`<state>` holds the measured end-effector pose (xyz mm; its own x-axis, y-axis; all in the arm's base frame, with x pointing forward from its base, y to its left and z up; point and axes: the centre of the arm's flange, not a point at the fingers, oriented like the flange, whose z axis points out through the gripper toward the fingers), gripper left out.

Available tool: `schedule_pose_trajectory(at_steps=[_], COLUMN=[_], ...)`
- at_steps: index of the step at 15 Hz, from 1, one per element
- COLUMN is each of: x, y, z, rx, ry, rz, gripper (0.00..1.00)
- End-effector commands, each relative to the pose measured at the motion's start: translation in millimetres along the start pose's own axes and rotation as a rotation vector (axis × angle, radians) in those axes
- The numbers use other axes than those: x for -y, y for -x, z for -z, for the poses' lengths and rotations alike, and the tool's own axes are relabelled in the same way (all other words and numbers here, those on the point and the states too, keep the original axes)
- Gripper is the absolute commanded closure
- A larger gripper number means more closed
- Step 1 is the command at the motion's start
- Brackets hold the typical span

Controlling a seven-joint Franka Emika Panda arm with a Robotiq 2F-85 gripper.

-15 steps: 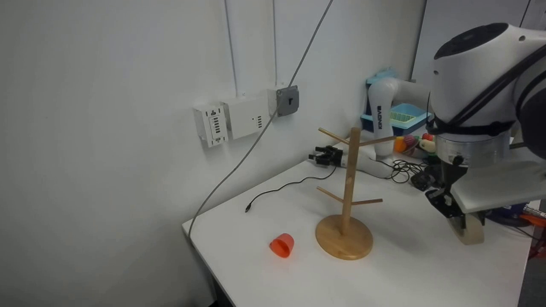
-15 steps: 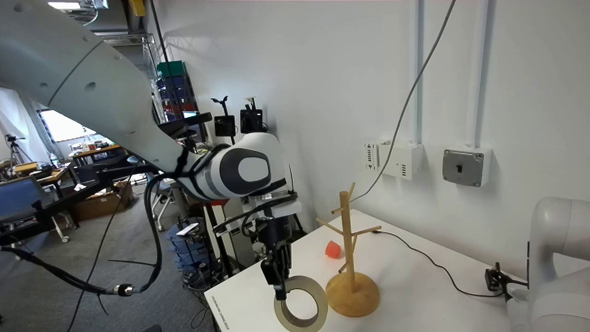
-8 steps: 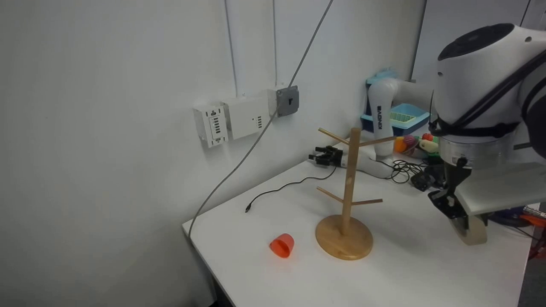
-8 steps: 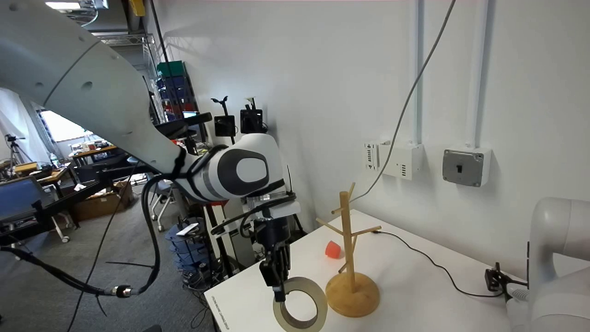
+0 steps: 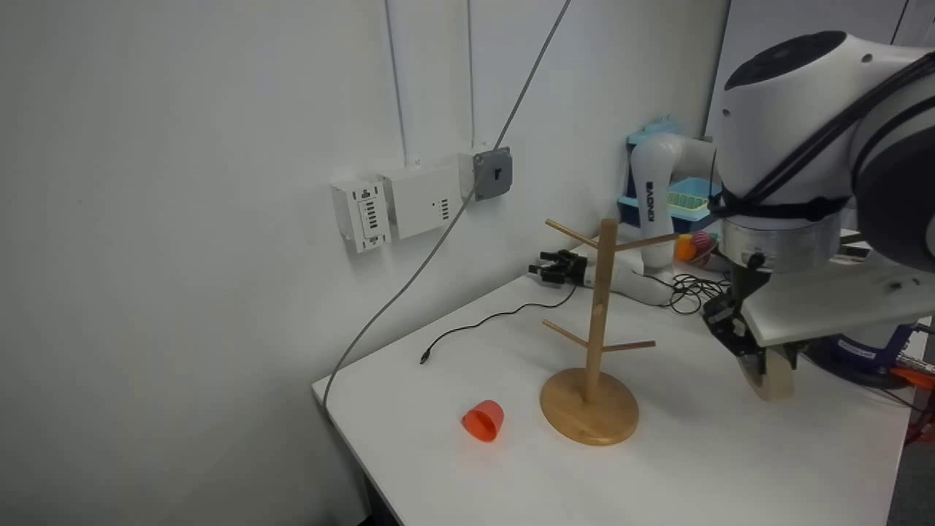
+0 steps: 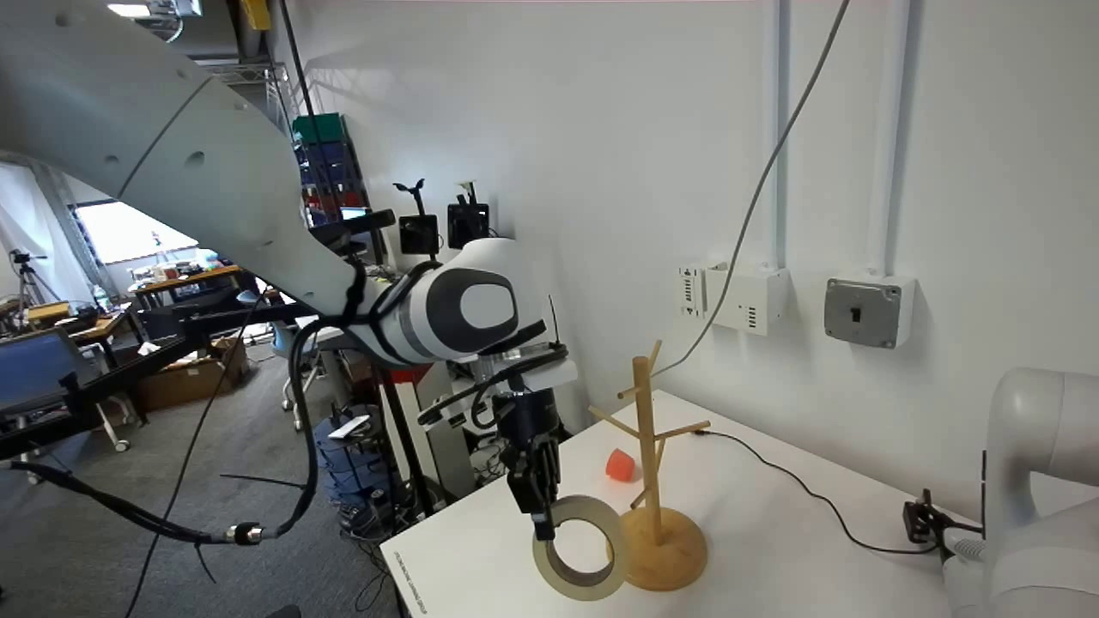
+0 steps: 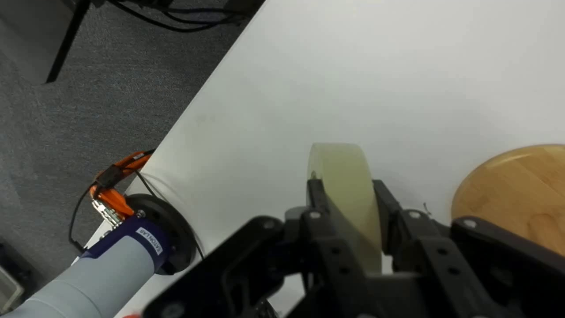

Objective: Put the masking tape on the table

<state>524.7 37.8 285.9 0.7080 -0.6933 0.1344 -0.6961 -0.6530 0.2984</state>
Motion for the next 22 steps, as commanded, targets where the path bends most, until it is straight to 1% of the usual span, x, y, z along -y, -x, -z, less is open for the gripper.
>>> schedule_pose_trajectory(at_steps=[1,3,11,17,22], x=[28.1,33.5,30.7,27.4,23.7], y=[-18.2,-19.2,-8.5,-5.6,-5.2], z=[0.9,-2.7,-17.2,-19.7,-21.2], rx=[-0.025,-0.021,0.011,0.048,0.051], ry=[-0.008,-0.005,0.03,0.078,0.125], rz=[0.0,0.003,0.047,0.095,0.124], gripper=[0.93,0.93,0.93,0.93,0.93])
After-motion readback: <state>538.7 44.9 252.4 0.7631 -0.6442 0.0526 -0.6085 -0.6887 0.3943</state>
